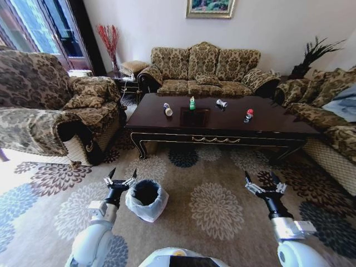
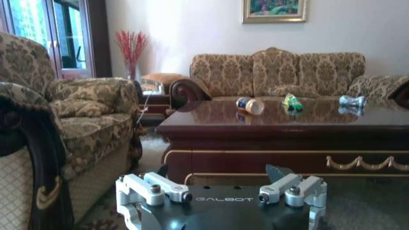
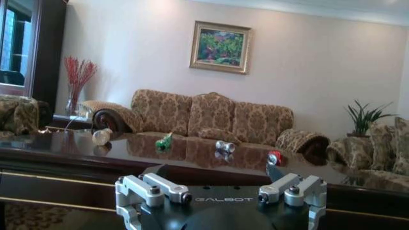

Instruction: Move to the front of the table and place the trash on the table into the trash bin.

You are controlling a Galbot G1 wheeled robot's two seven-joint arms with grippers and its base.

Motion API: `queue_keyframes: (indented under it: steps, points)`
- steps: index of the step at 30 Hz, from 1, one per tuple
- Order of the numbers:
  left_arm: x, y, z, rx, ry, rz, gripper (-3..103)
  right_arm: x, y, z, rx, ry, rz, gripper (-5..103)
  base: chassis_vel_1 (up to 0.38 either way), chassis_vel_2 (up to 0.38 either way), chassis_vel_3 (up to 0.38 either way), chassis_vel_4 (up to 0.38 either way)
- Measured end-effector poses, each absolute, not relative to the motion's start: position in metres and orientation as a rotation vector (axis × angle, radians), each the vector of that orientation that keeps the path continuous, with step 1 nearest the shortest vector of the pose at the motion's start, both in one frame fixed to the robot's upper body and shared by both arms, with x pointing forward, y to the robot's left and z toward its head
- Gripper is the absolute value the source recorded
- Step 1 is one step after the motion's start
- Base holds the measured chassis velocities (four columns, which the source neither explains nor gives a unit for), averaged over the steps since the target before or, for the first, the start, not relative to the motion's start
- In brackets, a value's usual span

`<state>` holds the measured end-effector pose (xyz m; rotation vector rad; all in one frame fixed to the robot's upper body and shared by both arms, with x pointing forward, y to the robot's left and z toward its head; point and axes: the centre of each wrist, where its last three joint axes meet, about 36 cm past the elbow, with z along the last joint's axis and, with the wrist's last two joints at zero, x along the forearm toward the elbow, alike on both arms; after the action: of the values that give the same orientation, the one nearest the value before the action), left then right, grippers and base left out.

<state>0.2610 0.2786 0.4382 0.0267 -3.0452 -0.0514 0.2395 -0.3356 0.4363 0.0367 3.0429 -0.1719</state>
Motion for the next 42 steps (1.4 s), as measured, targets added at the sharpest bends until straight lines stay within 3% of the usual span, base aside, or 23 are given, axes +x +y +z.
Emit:
queue_keyframes:
  steps: [29, 42]
  points:
    - [0.287, 0.302, 0.415, 0.008, -2.830, -0.006, 100, 0.232, -0.335, 0.436, 0.079, 3.030, -0.165, 100, 0.000, 0.000, 0.000, 0.000]
    - [0.330, 0.333, 0.401, 0.039, -2.561, 0.031, 100, 0.226, -0.336, 0.433, 0.120, 3.035, -0.171, 100, 0.000, 0.000, 0.000, 0.000]
